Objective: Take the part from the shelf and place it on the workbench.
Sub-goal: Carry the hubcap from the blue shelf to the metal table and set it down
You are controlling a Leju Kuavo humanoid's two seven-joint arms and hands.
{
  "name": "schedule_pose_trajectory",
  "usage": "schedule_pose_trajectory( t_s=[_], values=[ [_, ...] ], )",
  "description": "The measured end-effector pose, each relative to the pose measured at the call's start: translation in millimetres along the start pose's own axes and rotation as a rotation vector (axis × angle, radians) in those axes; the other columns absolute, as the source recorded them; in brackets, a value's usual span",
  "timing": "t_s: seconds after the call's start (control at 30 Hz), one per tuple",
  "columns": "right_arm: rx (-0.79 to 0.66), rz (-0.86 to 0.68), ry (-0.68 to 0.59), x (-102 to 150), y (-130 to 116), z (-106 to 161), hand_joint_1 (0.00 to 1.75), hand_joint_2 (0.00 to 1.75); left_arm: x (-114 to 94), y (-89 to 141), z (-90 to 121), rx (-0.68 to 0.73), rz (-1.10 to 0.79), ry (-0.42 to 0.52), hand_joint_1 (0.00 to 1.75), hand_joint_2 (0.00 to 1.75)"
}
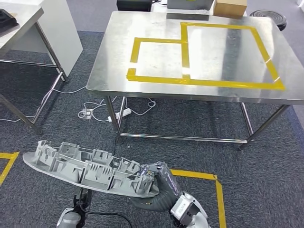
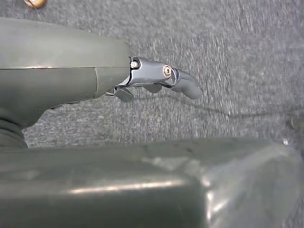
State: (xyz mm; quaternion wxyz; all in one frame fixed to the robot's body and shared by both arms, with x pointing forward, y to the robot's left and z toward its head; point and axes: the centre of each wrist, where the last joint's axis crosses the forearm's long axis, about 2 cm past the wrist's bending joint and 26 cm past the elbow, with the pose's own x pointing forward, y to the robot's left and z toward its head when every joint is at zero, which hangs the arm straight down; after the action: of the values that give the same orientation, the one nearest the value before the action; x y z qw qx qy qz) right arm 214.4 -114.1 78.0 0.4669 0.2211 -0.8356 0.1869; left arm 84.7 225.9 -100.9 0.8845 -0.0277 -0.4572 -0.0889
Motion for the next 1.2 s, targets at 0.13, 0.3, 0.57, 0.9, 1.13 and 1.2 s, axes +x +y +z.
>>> schedule_pose_trajectory(
  t_s=[0.13, 0.3, 0.57, 0.9, 1.13, 1.2],
  values=[
    [0.001, -0.001, 0.004, -0.3, 1.0, 1.1, 1.75, 1.75, -0.4, -0.2, 0.4, 0.000, 0.000, 0.001, 0.00, 0.00],
    [0.001, 0.001, 0.002, -0.1, 1.5, 0.7, 1.75, 1.75, 0.0, -0.8, 0.1, 0.003, -0.003, 0.003, 0.00, 0.00],
    [-0.040, 0.035, -0.004, 1.0, 0.2, 0.1, 1.75, 1.75, -0.2, -1.5, 0.5, 0.004, -0.005, 0.005, 0.00, 0.00],
    [-0.069, 0.054, -0.028, 5.2, -3.4, -4.8, 1.75, 1.75, 1.2, -2.7, -0.6, 0.001, -0.008, 0.003, 0.00, 0.00],
    [-0.093, 0.071, -0.044, 8.1, -6.8, -8.2, 1.75, 1.75, 1.4, -2.6, -0.8, -0.005, -0.011, 0.004, 0.00, 0.00],
    [-0.111, 0.082, -0.057, 10.4, -11.0, -12.2, 1.75, 1.75, 1.6, -2.8, -1.0, -0.011, -0.016, 0.004, 0.00, 0.00]
  ],
)
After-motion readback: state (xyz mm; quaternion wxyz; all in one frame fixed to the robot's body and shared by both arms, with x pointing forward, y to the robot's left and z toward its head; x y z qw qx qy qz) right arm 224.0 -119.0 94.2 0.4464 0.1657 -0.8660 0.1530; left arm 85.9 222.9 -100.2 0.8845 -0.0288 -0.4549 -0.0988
